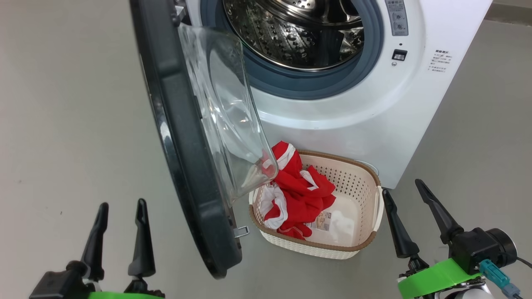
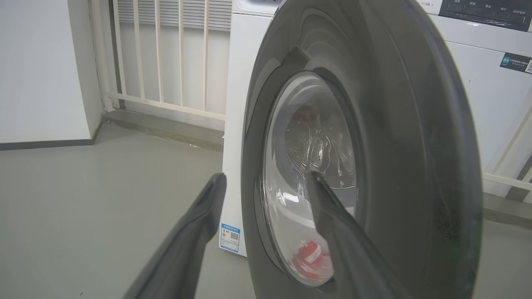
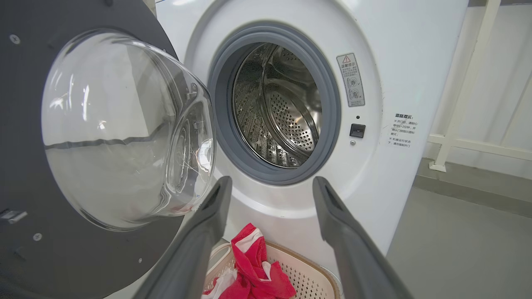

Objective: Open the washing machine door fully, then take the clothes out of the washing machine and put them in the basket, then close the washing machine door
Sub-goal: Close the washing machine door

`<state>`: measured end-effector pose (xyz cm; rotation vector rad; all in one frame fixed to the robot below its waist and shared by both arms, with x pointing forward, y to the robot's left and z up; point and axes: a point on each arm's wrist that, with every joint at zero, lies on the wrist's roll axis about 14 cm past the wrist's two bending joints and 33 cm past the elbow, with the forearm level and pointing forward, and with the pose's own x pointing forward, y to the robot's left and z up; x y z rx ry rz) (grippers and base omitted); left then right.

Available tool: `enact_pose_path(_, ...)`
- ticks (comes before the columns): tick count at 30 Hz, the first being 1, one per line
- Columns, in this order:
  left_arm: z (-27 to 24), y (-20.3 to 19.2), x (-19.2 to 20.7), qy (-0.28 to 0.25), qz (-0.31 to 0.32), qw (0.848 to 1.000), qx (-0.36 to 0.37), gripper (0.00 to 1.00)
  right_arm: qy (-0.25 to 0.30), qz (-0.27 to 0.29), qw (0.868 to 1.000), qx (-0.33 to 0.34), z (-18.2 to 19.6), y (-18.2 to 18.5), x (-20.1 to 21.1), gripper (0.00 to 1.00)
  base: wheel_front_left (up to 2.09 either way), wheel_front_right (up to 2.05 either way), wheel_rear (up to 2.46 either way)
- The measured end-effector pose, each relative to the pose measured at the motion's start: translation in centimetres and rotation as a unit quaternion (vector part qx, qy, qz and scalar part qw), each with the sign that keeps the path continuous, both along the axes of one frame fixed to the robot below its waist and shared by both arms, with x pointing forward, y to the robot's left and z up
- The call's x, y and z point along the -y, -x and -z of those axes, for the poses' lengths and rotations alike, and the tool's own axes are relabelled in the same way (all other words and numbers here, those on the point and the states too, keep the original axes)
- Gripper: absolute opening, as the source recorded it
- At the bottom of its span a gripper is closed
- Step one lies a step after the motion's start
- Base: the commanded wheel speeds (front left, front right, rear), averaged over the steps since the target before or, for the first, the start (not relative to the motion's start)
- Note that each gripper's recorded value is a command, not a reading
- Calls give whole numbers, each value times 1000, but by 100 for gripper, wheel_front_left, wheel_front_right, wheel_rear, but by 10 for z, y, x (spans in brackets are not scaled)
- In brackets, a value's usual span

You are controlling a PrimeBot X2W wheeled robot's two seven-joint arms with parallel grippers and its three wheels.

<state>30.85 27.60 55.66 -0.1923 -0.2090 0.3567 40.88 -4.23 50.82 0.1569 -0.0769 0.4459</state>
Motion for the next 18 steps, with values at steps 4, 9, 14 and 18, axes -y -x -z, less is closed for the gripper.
enact_pose_path(4, 5, 2, -1, 1, -8, 1000, -10, 100, 0, 1, 1000, -2, 2, -1, 1, 100, 0, 0, 0)
enact_pose_path(9, 11, 3, -1, 0, -13, 1000, -20, 100, 0, 3, 1000, -5, 4, -2, 2, 100, 0, 0, 0)
enact_pose_path(14, 13, 2, 0, 0, -12, 1000, -23, 100, 0, 4, 1000, -7, 6, -3, 2, 100, 0, 0, 0)
enact_pose_path(18, 15, 2, -1, 0, -14, 1000, -27, 100, 0, 4, 1000, -11, 9, -4, 2, 100, 0, 0, 0)
